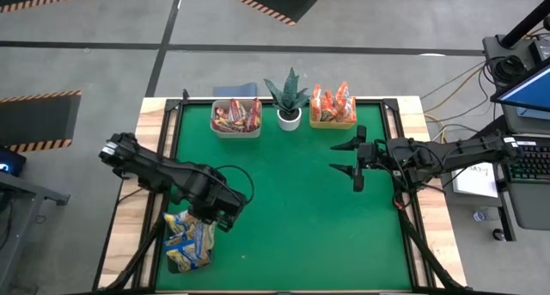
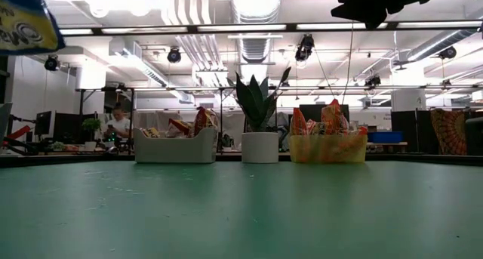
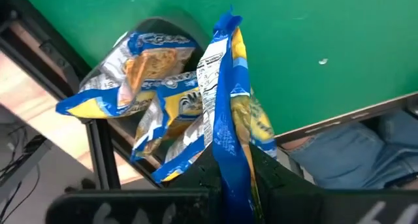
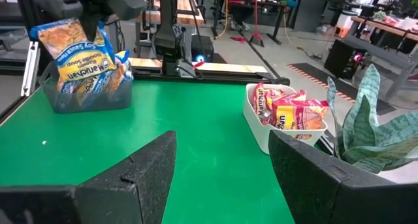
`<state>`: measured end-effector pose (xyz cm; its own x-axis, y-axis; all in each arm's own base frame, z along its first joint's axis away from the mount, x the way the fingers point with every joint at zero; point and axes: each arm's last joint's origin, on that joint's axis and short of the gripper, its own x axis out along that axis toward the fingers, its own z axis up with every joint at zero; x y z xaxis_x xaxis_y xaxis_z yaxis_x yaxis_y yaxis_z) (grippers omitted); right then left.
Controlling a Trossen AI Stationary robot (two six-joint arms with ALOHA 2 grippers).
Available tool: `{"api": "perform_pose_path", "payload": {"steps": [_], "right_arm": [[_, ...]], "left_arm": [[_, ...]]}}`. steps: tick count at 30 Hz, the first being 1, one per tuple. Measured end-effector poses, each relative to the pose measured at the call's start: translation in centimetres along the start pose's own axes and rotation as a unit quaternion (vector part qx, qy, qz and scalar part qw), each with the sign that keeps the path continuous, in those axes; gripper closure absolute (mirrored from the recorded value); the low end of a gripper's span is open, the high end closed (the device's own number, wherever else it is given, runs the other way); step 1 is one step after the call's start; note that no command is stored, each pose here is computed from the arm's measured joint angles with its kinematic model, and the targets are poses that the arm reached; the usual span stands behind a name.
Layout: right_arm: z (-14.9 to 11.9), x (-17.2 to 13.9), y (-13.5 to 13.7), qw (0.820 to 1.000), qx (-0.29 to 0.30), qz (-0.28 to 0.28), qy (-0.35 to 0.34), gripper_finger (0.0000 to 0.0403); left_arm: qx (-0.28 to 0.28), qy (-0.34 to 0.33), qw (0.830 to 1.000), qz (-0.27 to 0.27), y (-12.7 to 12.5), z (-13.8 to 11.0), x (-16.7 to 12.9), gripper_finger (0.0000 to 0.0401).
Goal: Sort Maruchan noodles
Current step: Put the blue noodle pack into the black bin
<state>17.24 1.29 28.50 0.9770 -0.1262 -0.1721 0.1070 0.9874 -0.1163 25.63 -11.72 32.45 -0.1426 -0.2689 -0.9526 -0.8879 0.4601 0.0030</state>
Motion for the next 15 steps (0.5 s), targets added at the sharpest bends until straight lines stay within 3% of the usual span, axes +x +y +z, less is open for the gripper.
{"api": "perform_pose_path", "payload": {"steps": [9,15], "right_arm": [[0.0,0.0,0.0,1.0,-0.002,0.0,0.0,0.017],[0.0,0.0,0.0,1.0,-0.003,0.0,0.0,0.017]], "left_arm": [[-0.017,0.072,0.996,0.042,0.5,0.2,2.3,0.0393],[-0.011,0.082,0.994,0.072,1.0,0.7,3.9,0.0393]]}}
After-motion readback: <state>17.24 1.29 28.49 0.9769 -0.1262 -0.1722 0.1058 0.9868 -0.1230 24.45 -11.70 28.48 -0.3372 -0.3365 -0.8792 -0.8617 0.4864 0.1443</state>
